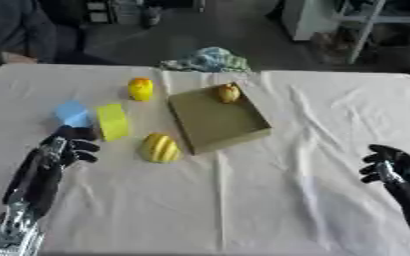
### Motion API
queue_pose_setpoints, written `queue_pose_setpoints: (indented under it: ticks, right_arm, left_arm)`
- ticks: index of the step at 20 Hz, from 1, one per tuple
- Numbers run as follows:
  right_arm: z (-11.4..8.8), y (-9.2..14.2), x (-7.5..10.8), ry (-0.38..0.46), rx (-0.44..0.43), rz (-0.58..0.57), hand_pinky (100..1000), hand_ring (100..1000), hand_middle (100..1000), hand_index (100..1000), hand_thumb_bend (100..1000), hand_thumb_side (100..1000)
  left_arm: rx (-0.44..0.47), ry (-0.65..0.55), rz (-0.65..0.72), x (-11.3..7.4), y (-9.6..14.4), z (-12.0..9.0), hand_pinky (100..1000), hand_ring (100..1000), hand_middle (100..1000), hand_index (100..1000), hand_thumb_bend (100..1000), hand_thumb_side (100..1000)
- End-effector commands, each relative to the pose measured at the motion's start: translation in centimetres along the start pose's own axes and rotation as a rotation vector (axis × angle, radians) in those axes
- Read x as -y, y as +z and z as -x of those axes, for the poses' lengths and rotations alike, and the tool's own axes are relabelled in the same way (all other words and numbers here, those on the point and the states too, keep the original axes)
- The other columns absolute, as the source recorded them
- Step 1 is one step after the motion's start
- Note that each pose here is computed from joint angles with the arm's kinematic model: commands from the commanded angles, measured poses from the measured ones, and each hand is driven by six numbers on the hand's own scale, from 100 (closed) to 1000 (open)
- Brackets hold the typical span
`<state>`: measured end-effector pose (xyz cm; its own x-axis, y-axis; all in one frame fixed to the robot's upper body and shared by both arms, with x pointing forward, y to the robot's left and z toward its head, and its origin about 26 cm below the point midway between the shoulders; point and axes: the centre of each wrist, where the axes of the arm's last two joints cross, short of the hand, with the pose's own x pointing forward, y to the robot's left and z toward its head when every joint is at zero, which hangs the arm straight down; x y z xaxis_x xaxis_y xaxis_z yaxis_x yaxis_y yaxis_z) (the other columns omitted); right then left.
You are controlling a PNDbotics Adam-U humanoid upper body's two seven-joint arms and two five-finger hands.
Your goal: Pick up objects on the table and place them in the box.
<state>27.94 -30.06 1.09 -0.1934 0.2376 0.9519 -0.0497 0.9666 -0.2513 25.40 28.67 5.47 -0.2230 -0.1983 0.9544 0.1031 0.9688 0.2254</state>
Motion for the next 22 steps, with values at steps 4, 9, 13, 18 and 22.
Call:
queue_pose_setpoints:
  ticks: [4,9,13,18,22]
  right_arm:
    - [-0.8,-0.5,0.4,0.018,0.028,0.003,513,559,586,764,100,527]
    - [-0.7,-0.4,0.7,0.029,0.024,0.008,513,559,586,764,100,518]
    - [-0.8,-0.5,0.9,0.041,0.027,0.008,513,559,586,764,100,514]
    - [-0.7,-0.4,1.1,0.055,0.022,0.000,513,558,586,764,100,516]
    - [-0.7,-0.4,1.1,0.060,0.020,-0.014,513,558,586,764,100,513]
  left_arm:
    - [0.045,-0.028,0.008,-0.5,-0.6,-1.1,593,635,632,732,100,898]
    - [0.157,-0.144,0.014,-2.8,-2.3,-3.7,607,650,648,748,100,756]
    - [0.296,-0.387,0.063,-6.5,-4.5,-8.0,625,656,658,759,100,628]
    - [0.255,-0.815,0.191,-12.1,-7.7,-11.3,693,698,715,818,100,505]
    - [0.048,-1.137,0.381,-15.8,-11.0,-12.2,747,725,759,857,100,490]
